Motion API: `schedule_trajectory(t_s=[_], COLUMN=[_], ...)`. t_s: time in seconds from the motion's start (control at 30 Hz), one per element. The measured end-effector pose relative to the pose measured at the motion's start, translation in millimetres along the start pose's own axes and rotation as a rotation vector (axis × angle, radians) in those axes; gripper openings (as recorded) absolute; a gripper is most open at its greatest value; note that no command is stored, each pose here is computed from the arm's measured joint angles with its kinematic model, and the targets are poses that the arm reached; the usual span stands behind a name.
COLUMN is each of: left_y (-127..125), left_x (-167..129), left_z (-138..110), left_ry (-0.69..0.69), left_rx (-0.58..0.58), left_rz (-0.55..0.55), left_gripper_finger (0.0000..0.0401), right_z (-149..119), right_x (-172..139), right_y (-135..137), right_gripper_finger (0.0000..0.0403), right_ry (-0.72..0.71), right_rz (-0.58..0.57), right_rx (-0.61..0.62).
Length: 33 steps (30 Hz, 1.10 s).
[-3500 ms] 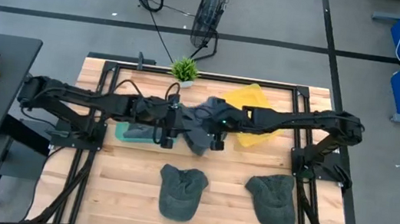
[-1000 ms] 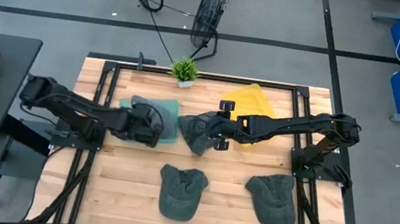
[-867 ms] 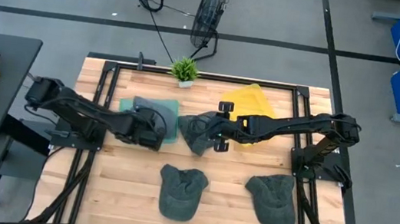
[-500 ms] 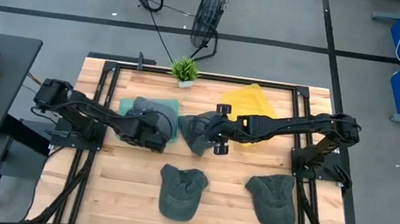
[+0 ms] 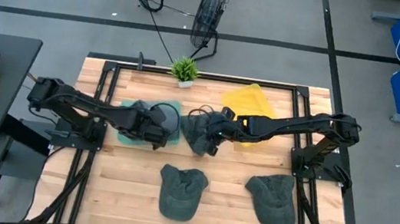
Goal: Pick & Place hat
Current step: Put the top black cap into the yellow bin
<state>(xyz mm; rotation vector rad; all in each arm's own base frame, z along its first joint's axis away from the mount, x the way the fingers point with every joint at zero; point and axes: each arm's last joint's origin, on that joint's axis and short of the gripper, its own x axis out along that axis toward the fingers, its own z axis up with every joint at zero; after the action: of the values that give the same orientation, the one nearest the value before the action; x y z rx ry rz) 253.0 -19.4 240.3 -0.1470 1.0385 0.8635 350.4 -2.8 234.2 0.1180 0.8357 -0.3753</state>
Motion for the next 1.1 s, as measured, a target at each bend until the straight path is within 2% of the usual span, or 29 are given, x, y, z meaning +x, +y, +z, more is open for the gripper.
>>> schedule_trajectory(t_s=[0.07,0.23,0.4,0.5,0.6,0.7,0.9,1.03,1.1], left_y=[7.8,24.6,31.1,31.3,30.6,31.4,33.2,34.3,34.6], left_x=[-11.2,-28.1,-32.1,-32.0,-31.6,-31.4,-29.8,-29.3,-29.4], left_z=[4.8,8.9,10.4,10.8,11.3,11.7,12.8,13.6,13.5], left_ry=[-0.025,-0.093,-0.143,-0.157,-0.161,-0.163,-0.16,-0.165,-0.167], left_rx=[0.006,0.01,-0.003,-0.002,-0.006,-0.015,-0.017,-0.017,-0.016], left_rz=[0.032,0.102,0.141,0.156,0.154,0.156,0.169,0.181,0.185], left_gripper_finger=[0.0169,0.0169,0.0169,0.0169,0.0169,0.0169,0.0169,0.0169,0.0169], right_z=[-3.8,-23.9,-34.0,-43.6,-48.7,-48.5,-48.0,-55.6,-59.2], right_x=[8.0,26.9,45.3,51.3,55.5,60.4,77.9,90.4,93.3], right_y=[-1.5,-13.1,-22.6,-27.4,-29.2,-28.0,-23.3,-22.5,-22.9], right_gripper_finger=[0.0151,0.0151,0.0151,0.0151,0.0151,0.0151,0.0151,0.0145,0.0124], right_ry=[-0.041,-0.046,-0.096,-0.058,-0.04,-0.032,-0.085,-0.055,-0.031], right_rz=[-0.015,-0.097,-0.094,-0.119,-0.122,-0.07,-0.031,-0.049,-0.06], right_rx=[0.092,0.218,0.363,0.408,0.418,0.436,0.489,0.442,0.387])
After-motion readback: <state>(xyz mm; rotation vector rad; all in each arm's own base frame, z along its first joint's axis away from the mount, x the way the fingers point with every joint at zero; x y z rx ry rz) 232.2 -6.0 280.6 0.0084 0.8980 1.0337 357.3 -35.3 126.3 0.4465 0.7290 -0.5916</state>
